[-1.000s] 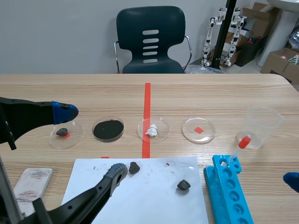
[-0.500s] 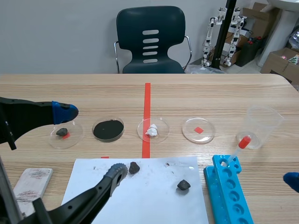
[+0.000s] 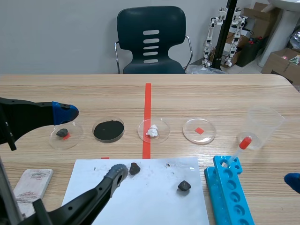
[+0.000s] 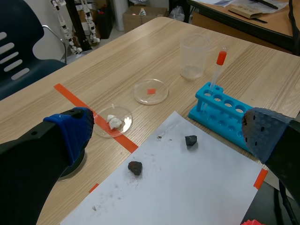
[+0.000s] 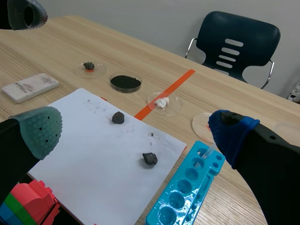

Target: Return to the home posture

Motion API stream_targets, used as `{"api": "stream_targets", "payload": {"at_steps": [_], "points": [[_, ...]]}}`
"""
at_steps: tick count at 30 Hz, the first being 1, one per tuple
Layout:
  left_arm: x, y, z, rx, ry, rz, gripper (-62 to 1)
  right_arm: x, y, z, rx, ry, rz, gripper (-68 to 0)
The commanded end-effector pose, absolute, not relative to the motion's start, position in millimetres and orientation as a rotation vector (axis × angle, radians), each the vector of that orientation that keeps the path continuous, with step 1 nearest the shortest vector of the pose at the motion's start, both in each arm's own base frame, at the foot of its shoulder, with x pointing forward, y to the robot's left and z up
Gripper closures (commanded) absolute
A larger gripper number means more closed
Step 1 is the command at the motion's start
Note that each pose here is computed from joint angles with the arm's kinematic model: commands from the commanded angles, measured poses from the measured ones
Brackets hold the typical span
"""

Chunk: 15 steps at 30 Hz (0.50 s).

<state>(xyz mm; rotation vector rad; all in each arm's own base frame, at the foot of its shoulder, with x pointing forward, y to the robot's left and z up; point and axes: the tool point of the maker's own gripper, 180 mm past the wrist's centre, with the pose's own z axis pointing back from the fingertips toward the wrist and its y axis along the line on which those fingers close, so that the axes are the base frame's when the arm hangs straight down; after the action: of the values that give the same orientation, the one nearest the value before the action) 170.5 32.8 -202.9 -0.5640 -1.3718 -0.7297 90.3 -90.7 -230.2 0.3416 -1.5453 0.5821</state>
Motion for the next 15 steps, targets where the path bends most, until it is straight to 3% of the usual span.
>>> {"api": "stream_targets", "payload": {"at_steps": [1,15], "points": [[170.4,31.6,-197.9,-0.579,-1.391,-0.71,-62.3,94.0,-88.8,-220.5,0.351,-1.585,0.582,-67.9],[170.7,31.5,-196.8,-0.581,-1.397,-0.709,-62.3,94.0,-88.8,-220.5,0.351,-1.585,0.582,-67.9]]}}
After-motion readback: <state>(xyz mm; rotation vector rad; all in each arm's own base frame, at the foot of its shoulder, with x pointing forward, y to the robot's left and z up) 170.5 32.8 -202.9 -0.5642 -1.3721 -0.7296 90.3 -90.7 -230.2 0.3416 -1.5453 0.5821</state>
